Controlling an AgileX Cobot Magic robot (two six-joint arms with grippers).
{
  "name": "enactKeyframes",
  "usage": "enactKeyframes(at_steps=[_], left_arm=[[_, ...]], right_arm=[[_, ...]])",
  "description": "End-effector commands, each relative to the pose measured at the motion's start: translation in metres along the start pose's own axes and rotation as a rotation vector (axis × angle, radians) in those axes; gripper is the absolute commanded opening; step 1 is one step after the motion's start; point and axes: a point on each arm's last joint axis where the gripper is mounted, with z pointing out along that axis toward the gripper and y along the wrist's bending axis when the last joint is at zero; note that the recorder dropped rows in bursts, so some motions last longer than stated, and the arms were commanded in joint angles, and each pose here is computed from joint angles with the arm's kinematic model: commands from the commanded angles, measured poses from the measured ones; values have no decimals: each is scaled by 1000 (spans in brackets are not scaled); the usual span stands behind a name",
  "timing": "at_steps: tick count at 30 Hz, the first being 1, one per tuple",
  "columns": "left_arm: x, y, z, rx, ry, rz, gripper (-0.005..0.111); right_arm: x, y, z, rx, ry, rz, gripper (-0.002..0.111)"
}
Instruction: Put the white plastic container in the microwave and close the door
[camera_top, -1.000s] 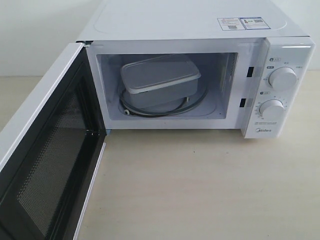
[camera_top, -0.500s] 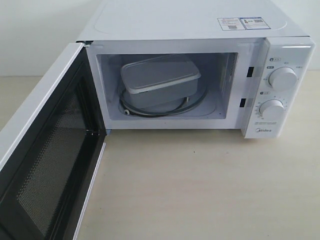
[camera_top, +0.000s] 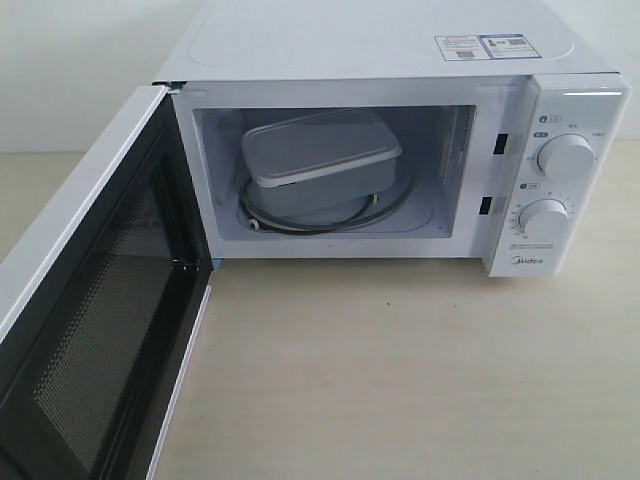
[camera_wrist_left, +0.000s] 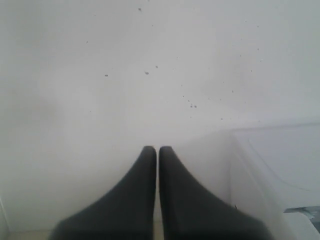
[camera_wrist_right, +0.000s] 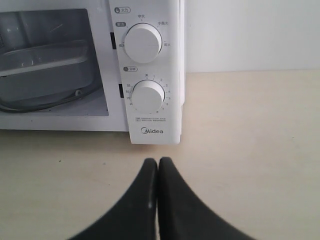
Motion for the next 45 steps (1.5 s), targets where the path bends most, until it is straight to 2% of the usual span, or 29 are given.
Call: enactKeyframes(at_steps=[1, 4, 6, 7, 8, 9, 10, 13, 14, 15, 16, 19, 20, 23, 29, 31, 34, 35, 38, 39, 44, 45], left_arm=[[18, -4, 6, 42, 181, -7, 4], [43, -10, 4, 103, 451, -17, 4], [54, -16, 1, 144, 590, -113, 4], [58, -21, 0, 178, 640, -190, 4], [59, -31, 0, 266, 686, -306, 4], [59, -36, 0, 322, 695, -323, 4], [61, -44, 1, 424, 722, -310, 4], [73, -52, 7, 505, 842, -344, 4], [78, -56, 11, 542, 894, -399, 4], [80, -59, 14, 571, 908, -429, 4], [81, -66, 20, 656, 896, -466, 4], [75, -83, 40, 950, 681, -519, 4], [73, -86, 44, 1000, 642, -541, 4], [69, -89, 54, 1089, 641, -585, 4], [61, -88, 56, 1120, 601, -455, 4], [60, -86, 57, 1082, 584, -433, 4], [63, -81, 66, 952, 563, -395, 4], [65, -80, 67, 948, 564, -389, 4], [71, -86, 66, 1084, 571, -352, 4], [72, -86, 66, 1088, 571, -349, 4], [70, -82, 71, 1001, 521, -283, 4], [69, -80, 73, 954, 507, -275, 4]], right_arm=[[-1, 0, -1, 4, -7, -8, 0], [-1, 0, -1, 4, -7, -8, 0], [-1, 0, -1, 4, -7, -8, 0], [-1, 0, -1, 4, -7, -8, 0], [-1, 0, -1, 4, -7, -8, 0], [-1, 0, -1, 4, -7, -8, 0], [-1, 0, -1, 4, -7, -8, 0], [-1, 0, -1, 4, -7, -8, 0], [-1, 0, -1, 4, -7, -8, 0], [-1, 0, -1, 4, -7, -8, 0], [-1, 0, -1, 4, -7, -8, 0], [-1, 0, -1, 4, -7, -8, 0], [-1, 0, -1, 4, -7, -8, 0], [-1, 0, -1, 4, -7, -8, 0], [-1, 0, -1, 4, -7, -8, 0], [-1, 0, -1, 4, -7, -8, 0], [-1, 0, -1, 4, -7, -8, 0], [-1, 0, -1, 4, -7, -8, 0], [-1, 0, -1, 4, -7, -8, 0], [-1, 0, -1, 4, -9, -8, 0], [-12, 0, -1, -2, -128, -8, 0], [-12, 0, -1, -2, -128, -8, 0]])
